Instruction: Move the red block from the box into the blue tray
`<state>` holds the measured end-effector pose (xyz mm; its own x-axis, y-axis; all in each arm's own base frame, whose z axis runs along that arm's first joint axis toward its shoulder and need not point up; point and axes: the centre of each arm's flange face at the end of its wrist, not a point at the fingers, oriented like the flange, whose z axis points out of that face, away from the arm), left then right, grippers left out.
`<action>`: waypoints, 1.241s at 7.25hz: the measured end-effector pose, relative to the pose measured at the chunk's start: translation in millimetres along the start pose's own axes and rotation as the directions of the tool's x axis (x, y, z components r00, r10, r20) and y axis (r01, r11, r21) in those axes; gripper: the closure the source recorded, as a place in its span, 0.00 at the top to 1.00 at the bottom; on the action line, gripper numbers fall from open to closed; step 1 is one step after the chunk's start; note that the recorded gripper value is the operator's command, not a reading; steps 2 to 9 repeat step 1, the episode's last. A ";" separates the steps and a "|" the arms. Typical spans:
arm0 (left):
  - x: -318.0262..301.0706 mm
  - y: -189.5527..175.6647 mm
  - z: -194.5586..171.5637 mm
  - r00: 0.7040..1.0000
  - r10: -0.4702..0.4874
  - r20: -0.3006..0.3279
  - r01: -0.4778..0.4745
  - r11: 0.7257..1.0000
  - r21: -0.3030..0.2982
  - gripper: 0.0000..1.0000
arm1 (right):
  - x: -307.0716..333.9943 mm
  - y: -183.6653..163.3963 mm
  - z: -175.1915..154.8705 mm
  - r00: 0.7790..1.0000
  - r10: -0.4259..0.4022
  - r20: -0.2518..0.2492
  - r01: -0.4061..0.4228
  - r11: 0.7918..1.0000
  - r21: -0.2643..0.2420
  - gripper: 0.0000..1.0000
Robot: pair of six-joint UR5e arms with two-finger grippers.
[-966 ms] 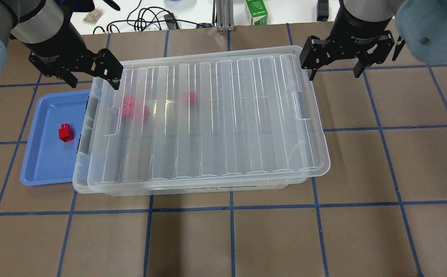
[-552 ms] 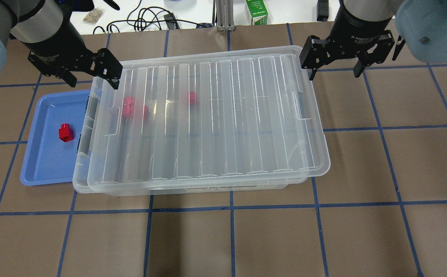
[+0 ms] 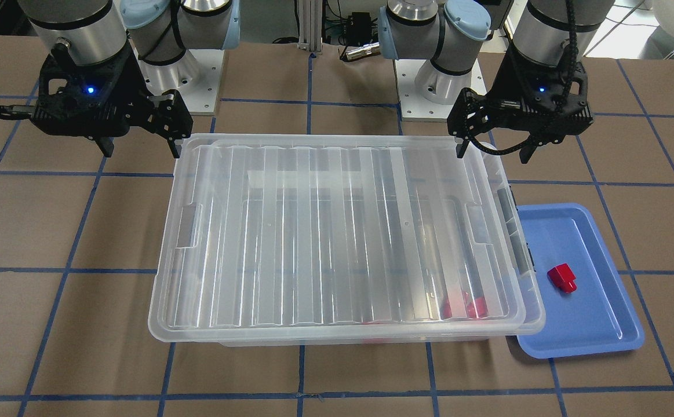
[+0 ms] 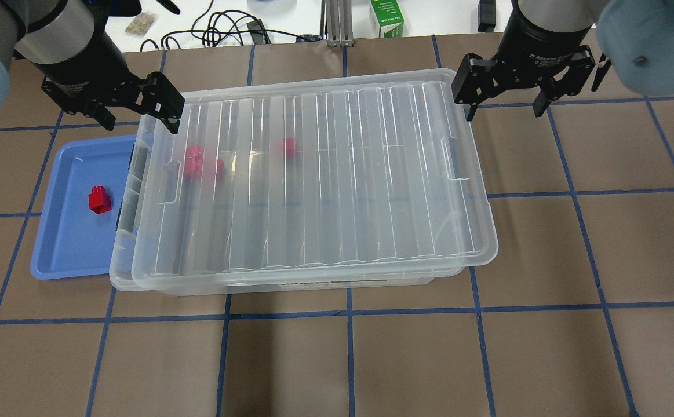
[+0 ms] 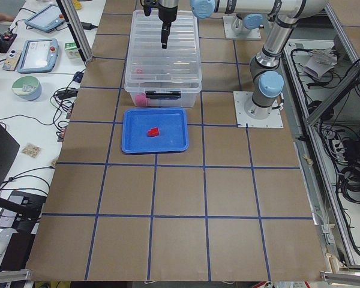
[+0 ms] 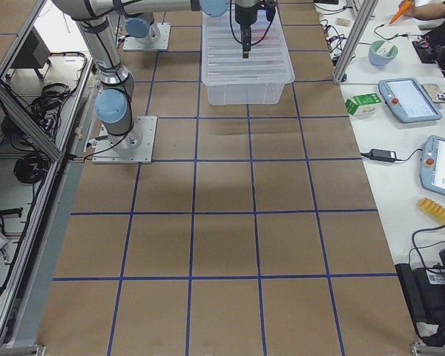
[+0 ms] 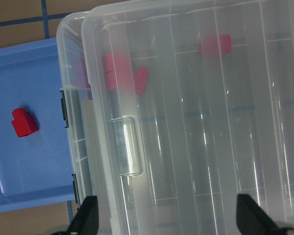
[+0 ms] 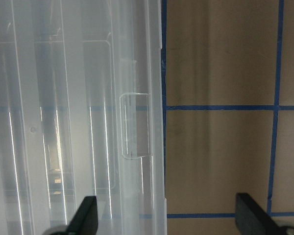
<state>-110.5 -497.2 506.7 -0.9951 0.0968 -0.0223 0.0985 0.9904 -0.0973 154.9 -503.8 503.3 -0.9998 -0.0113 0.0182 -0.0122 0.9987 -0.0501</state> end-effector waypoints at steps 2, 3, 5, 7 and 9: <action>0.0 0.2 0.5 1.000 0.000 0.000 0.000 1.000 -0.001 1.00 | 0.0 0.0 0.1 1.000 0.000 0.000 0.000 1.000 0.000 1.00; 0.0 0.2 0.5 1.000 0.000 0.000 0.000 1.000 -0.001 1.00 | 0.0 0.0 0.1 1.000 0.000 0.000 0.000 1.000 0.000 1.00; 0.0 0.2 0.5 1.000 0.000 0.000 0.000 1.000 -0.001 1.00 | 0.0 0.0 0.1 1.000 0.000 0.000 0.000 1.000 0.000 1.00; 0.0 0.2 0.5 1.000 0.000 0.000 0.000 1.000 -0.001 1.00 | 0.0 0.0 0.1 1.000 0.000 0.000 0.000 1.000 0.000 1.00; 0.0 0.2 0.5 1.000 0.000 0.000 0.000 1.000 -0.001 1.00 | 0.0 0.0 0.1 1.000 0.000 0.000 0.000 1.000 0.000 1.00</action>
